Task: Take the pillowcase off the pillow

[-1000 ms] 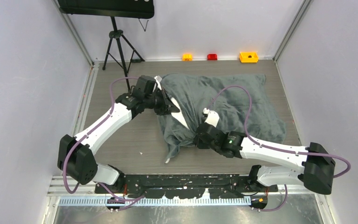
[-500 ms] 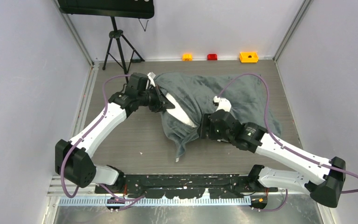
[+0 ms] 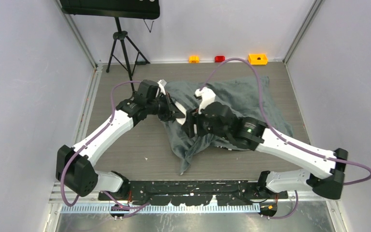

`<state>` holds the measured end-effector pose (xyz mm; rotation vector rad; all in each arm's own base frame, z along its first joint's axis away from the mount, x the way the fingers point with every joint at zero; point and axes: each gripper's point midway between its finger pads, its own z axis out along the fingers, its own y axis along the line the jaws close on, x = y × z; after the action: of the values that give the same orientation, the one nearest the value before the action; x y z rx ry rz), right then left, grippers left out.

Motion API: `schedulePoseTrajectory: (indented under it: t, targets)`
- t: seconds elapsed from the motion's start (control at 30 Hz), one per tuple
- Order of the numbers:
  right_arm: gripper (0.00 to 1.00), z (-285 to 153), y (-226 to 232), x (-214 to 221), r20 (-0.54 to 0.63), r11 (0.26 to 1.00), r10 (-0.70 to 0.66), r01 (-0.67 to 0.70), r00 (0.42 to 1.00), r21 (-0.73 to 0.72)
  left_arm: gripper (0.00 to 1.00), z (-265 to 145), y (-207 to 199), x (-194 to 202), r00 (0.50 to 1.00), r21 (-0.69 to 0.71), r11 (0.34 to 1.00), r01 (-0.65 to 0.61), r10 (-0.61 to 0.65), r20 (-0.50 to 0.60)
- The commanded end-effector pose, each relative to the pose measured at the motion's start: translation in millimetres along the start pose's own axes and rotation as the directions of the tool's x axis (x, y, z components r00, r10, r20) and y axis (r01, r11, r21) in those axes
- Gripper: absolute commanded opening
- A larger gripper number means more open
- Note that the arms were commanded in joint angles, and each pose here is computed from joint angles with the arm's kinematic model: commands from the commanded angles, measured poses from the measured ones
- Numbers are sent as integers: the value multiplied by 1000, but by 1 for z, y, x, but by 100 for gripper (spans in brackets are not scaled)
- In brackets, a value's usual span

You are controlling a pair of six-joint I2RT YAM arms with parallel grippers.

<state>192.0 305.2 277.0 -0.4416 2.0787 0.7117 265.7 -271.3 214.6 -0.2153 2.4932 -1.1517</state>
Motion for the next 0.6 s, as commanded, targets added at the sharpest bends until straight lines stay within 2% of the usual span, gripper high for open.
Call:
schedulePoseTrajectory:
  t: [0.0, 0.13, 0.2, 0.47, 0.57]
  targets:
    - [65, 29, 18, -4, -4, 997, -59, 59, 998, -51, 0, -26, -46, -12, 995, 154, 985, -72, 60, 86]
    - [65, 50, 14, 12, -44, 997, -78, 77, 996, -20, 0, -29, -47, -10, 995, 161, 984, -73, 59, 86]
    - [60, 56, 15, 23, -81, 996, -90, 88, 993, -32, 0, -29, -47, -10, 994, 160, 984, -73, 59, 90]
    - [17, 49, 51, 49, -128, 975, -67, 38, 989, -217, 0, -22, -50, -13, 996, 167, 984, -65, 53, 76]
    - [13, 55, 48, 64, -156, 977, -52, 18, 986, -213, 0, -22, -53, -16, 995, 169, 983, -67, 54, 82]
